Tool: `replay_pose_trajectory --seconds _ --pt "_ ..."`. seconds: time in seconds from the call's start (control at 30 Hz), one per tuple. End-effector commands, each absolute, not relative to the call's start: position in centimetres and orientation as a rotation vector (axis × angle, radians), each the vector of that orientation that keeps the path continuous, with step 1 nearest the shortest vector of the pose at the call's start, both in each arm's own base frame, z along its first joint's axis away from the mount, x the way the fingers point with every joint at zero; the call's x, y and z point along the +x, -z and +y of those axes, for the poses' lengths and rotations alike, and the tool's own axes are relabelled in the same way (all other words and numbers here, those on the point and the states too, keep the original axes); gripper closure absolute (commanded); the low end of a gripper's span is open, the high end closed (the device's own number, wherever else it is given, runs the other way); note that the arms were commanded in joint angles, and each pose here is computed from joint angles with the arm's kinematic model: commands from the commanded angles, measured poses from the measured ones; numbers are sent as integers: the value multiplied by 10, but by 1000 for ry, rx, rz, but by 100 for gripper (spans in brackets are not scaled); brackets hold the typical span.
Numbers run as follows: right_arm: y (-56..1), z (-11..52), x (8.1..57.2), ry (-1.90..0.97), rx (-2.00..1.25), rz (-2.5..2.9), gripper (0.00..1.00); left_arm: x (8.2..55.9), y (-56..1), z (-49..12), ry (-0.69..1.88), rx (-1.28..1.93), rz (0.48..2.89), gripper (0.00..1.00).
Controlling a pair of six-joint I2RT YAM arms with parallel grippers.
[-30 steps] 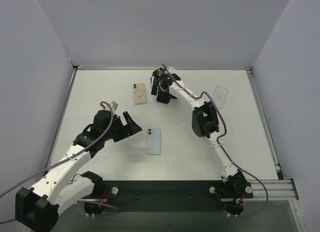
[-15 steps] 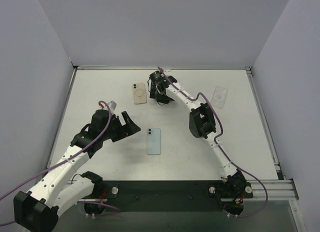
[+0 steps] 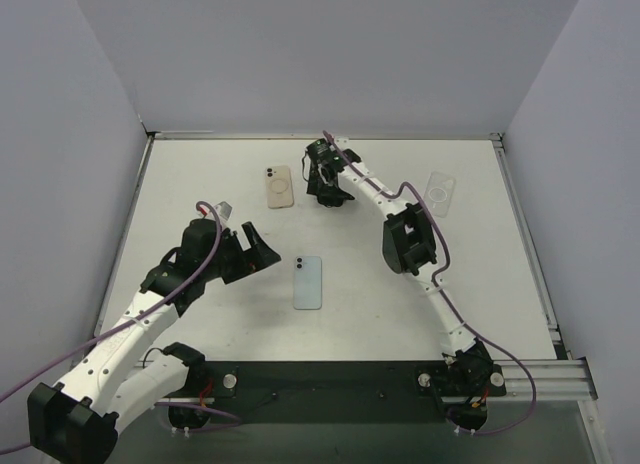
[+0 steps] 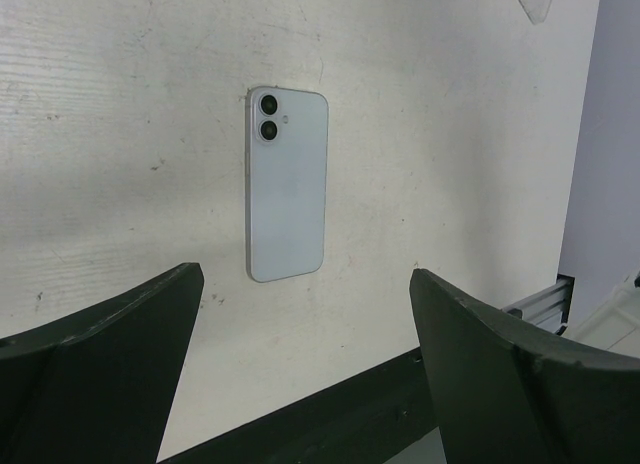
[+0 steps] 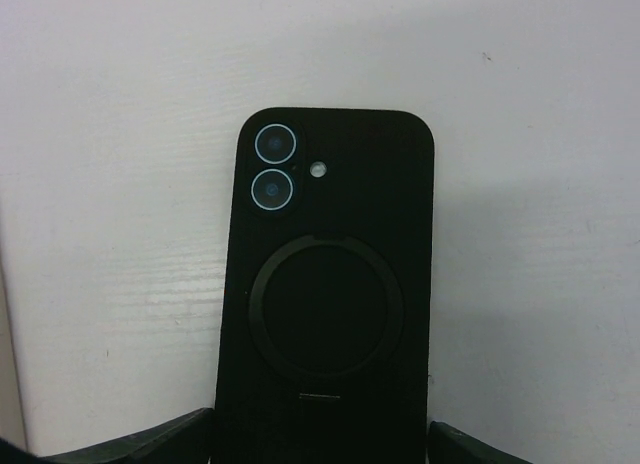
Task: Take the phone out of the phone case
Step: Pick up the phone at the center of the board.
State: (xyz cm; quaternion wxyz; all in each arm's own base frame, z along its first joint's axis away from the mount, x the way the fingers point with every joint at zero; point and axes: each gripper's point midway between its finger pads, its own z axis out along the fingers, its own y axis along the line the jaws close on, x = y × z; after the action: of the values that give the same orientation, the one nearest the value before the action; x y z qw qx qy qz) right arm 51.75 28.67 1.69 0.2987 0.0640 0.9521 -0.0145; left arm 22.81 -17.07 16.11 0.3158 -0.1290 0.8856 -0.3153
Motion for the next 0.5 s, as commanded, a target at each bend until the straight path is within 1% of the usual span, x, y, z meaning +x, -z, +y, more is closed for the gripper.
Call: replay_pose_trajectory --seconds 0.0,0.03,0.07,0.13,0.17,0.23,0.27,0.33,0.37,0.43,0.47 --pt "-21 256 501 112 183 2599 26 232 -172 -176 890 -332 2290 4" --pt "-18 256 495 111 164 2618 28 233 -171 -178 904 -336 2289 4" --pt "-27 258 494 83 156 2613 38 237 -169 -181 917 -341 2288 4" --pt "-27 253 487 98 130 2627 46 242 -161 -178 905 -385 2309 4" --pt "-37 252 486 91 127 2616 56 246 -150 -176 881 -410 2344 4" --pt "-42 248 482 96 103 2617 64 255 -150 -174 883 -432 2356 4" --pt "-43 243 473 103 98 2630 72 258 -144 -175 875 -439 2383 4" --pt "-46 240 466 94 80 2637 79 267 -140 -175 865 -444 2409 4" --pt "-48 237 458 81 74 2646 82 276 -149 -177 871 -431 2389 4" --pt "-45 237 444 17 64 2688 83 286 -142 -180 869 -442 2420 4" --pt "-43 232 431 6 63 2704 86 295 -149 -184 907 -438 2405 4"
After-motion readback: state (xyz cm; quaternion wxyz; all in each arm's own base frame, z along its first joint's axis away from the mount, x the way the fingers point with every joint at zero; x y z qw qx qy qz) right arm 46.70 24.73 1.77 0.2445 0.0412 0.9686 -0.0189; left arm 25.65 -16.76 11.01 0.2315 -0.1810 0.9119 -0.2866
